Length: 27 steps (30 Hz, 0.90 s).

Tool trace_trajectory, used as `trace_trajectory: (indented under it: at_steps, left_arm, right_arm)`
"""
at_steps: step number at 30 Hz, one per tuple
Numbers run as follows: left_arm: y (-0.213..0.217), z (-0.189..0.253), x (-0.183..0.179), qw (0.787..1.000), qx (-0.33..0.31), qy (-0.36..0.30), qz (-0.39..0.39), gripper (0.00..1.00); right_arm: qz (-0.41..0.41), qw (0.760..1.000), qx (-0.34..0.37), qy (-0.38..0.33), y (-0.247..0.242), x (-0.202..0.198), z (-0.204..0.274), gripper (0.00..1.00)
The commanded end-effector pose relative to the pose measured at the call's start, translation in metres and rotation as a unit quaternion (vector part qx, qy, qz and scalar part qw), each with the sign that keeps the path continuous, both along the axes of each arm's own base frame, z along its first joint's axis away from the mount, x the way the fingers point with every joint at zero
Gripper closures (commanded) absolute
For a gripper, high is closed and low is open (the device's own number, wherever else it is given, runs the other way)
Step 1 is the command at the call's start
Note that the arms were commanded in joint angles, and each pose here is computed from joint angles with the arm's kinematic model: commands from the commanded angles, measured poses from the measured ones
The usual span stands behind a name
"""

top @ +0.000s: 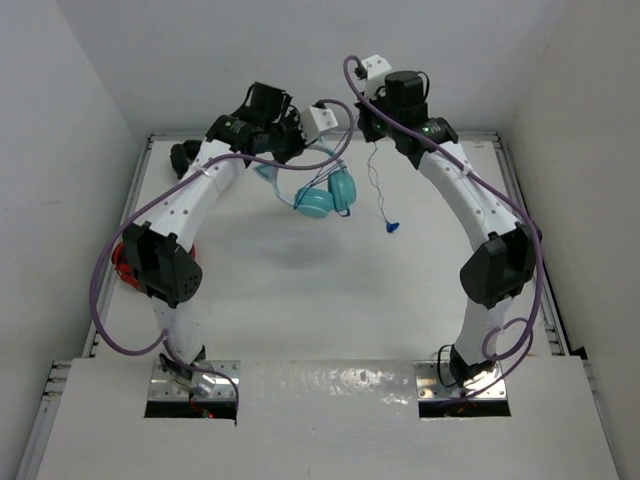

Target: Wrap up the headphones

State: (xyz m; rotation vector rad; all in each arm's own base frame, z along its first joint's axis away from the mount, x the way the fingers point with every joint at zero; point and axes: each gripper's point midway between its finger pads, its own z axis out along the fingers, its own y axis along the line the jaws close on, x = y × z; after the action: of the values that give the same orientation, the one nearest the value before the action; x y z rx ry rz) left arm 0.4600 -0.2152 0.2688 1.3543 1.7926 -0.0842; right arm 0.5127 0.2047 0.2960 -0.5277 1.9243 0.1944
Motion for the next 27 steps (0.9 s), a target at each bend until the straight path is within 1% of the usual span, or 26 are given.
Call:
trace_trajectory:
  at_steps: [1,3,4,5,6,7,9,10,11,12,13,14,16,18,21,23,25,26,27]
  left_arm:
    - [-0.006,0.048,-0.036,0.997,-0.071,0.025,-0.003,1.0]
    - [-0.01,0.074,-0.034,0.993,-0.116,0.017,0.015,1.0]
    - [-0.007,0.08,-0.033,0.988,-0.148,0.034,0.04,1.0]
    - [-0.012,0.095,-0.036,0.983,-0.176,0.036,0.033,1.0]
    - [-0.014,0.102,-0.037,0.977,-0.201,0.048,0.044,1.0]
    - [-0.016,0.107,-0.039,0.975,-0.214,0.053,0.041,1.0]
    - [-0.022,0.124,-0.045,0.97,-0.236,0.05,0.03,1.0]
    - [-0.027,0.127,-0.047,0.969,-0.242,0.053,0.022,1.0]
    - [-0.029,0.138,-0.049,0.967,-0.249,0.043,0.017,1.0]
    - [-0.035,0.142,-0.053,0.966,-0.254,0.047,0.012,1.0]
    - [-0.039,0.148,-0.055,0.965,-0.258,0.042,0.006,1.0]
    - [-0.041,0.151,-0.055,0.963,-0.266,0.043,0.008,1.0]
    - [-0.041,0.157,-0.05,0.959,-0.279,0.037,0.022,1.0]
    - [-0.04,0.161,-0.048,0.956,-0.289,0.037,0.034,1.0]
    - [-0.039,0.171,-0.047,0.952,-0.303,0.03,0.041,1.0]
    - [-0.041,0.172,-0.048,0.95,-0.308,0.035,0.043,1.0]
    - [-0.04,0.175,-0.05,0.949,-0.312,0.036,0.042,1.0]
    - [-0.04,0.175,-0.05,0.948,-0.313,0.037,0.044,1.0]
    - [-0.038,0.176,-0.049,0.947,-0.314,0.037,0.047,1.0]
  right_arm:
    - [-0.06,0.995,0.058,-0.061,-0.024,0.025,0.033,1.0]
    - [-0.06,0.993,0.095,-0.041,-0.033,0.028,0.015,1.0]
    - [-0.018,0.99,0.138,-0.025,-0.017,0.021,0.014,0.97]
    - [0.007,0.988,0.155,-0.019,-0.013,0.019,0.009,0.93]
    - [0.038,0.985,0.165,-0.017,-0.002,0.016,0.0,0.85]
    - [0.089,0.98,0.179,-0.004,0.015,0.007,-0.007,0.82]
    - [0.125,0.97,0.207,0.004,0.029,0.003,-0.017,0.77]
    - [0.131,0.964,0.232,0.017,0.036,0.001,-0.023,0.77]
    - [0.155,0.956,0.247,0.021,0.046,-0.005,-0.023,0.77]
    - [0.163,0.951,0.261,0.004,0.051,-0.005,-0.027,0.77]
    - [0.166,0.944,0.286,0.003,0.058,-0.009,-0.024,0.77]
    - [0.175,0.938,0.299,-0.019,0.062,-0.011,-0.025,0.77]
    - [0.183,0.931,0.315,-0.014,0.073,-0.014,-0.031,0.76]
    - [0.182,0.932,0.313,0.001,0.079,-0.012,-0.042,0.76]
    - [0.183,0.939,0.291,0.026,0.09,-0.013,-0.072,0.76]
    - [0.165,0.945,0.279,0.039,0.088,-0.012,-0.093,0.75]
    - [0.157,0.951,0.262,0.042,0.088,-0.012,-0.106,0.69]
    - [0.151,0.955,0.251,0.054,0.086,-0.013,-0.119,0.61]
    - [0.142,0.959,0.238,0.053,0.083,-0.012,-0.127,0.57]
